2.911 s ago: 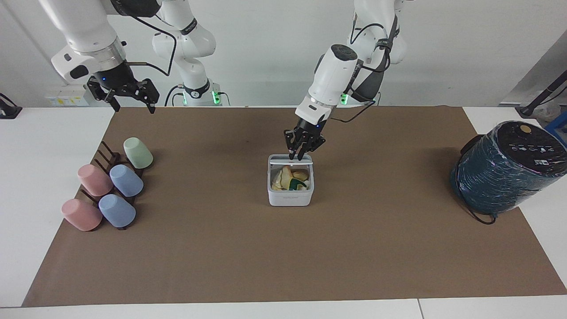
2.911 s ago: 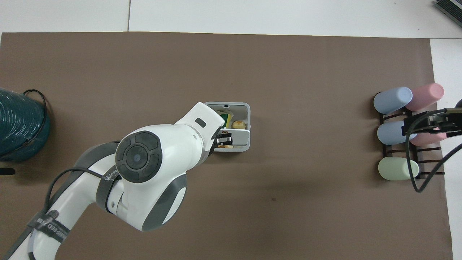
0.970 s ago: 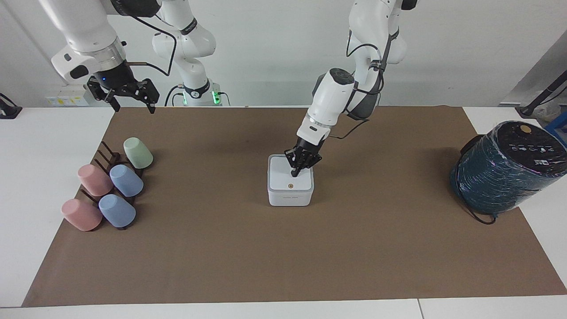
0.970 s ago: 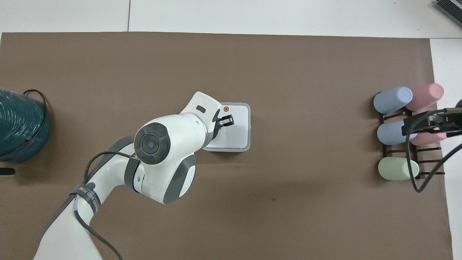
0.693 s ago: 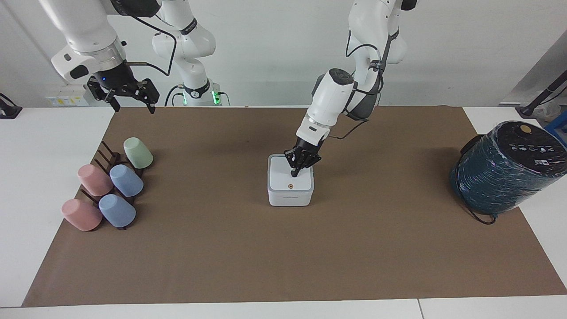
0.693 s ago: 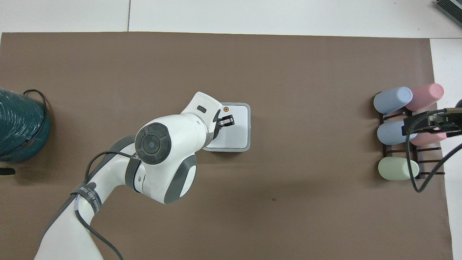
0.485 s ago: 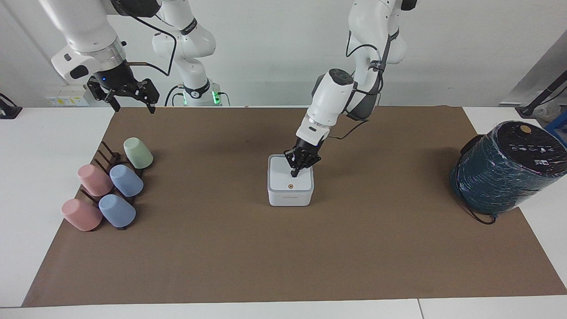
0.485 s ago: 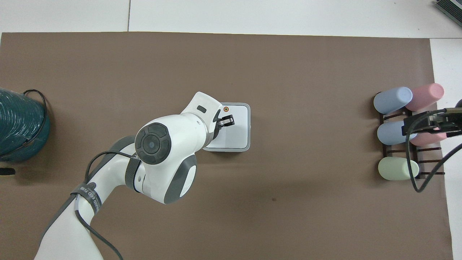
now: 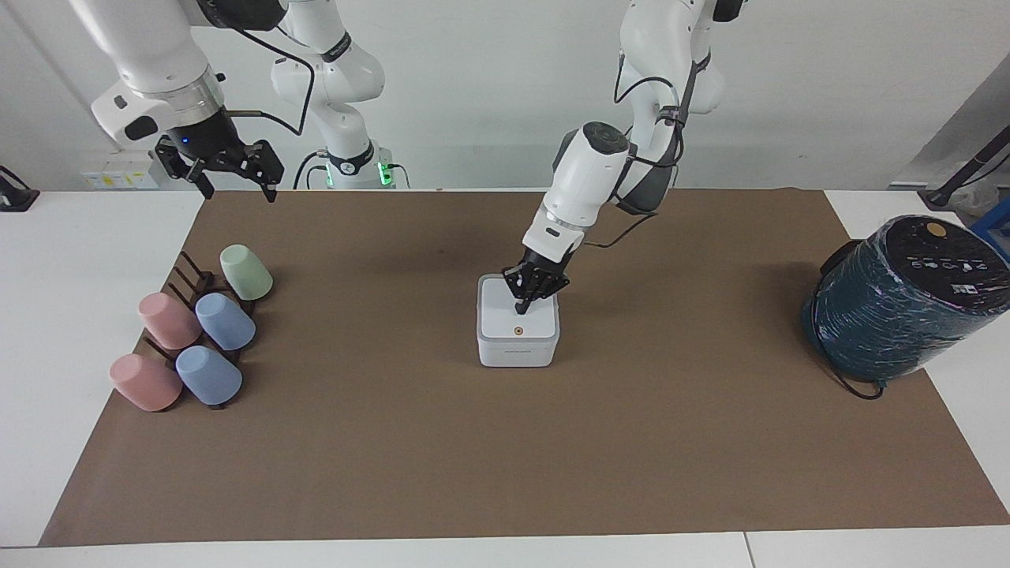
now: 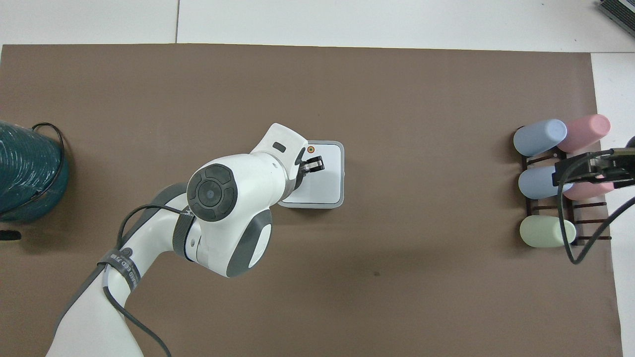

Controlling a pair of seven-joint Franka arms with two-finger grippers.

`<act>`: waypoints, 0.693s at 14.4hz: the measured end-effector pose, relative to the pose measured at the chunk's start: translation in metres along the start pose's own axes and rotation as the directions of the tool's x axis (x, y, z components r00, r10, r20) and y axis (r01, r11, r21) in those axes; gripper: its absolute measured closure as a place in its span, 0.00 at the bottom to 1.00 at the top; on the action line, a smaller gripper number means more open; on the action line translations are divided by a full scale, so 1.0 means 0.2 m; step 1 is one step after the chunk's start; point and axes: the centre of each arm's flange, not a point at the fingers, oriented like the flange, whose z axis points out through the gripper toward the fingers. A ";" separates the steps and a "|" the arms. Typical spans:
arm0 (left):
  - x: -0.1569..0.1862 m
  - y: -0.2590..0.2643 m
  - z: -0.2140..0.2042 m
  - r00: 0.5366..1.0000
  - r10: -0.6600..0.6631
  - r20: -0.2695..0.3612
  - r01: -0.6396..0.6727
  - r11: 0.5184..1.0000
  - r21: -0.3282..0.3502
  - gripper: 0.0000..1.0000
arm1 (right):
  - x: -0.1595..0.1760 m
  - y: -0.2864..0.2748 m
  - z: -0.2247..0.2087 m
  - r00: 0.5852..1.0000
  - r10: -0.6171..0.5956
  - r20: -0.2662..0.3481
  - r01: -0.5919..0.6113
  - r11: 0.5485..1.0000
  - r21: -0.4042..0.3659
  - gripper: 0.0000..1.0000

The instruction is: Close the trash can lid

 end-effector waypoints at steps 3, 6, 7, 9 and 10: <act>0.12 -0.04 -0.11 0.999 -0.030 0.044 0.028 0.999 0.039 0.99 | 0.00 0.00 0.00 1.000 0.000 0.000 0.000 1.000 0.000 0.00; 0.31 -0.14 -0.32 0.996 -0.044 0.075 0.035 0.992 0.119 0.99 | 0.00 0.00 0.00 1.000 0.000 0.000 0.000 1.000 0.000 0.00; 0.36 -0.18 -0.41 0.996 -0.042 0.082 0.029 0.988 0.149 0.99 | 0.00 0.00 0.00 1.000 0.000 0.000 0.000 1.000 0.000 0.00; 0.46 -0.28 -0.57 0.994 -0.015 0.110 -0.006 0.982 0.188 0.99 | 0.00 0.00 0.00 1.000 0.000 0.000 0.000 1.000 0.000 0.00; 0.52 -0.35 -0.64 0.992 0.006 0.128 -0.031 0.980 0.199 0.99 | 0.00 0.00 0.00 1.000 0.000 0.000 0.000 1.000 0.000 0.00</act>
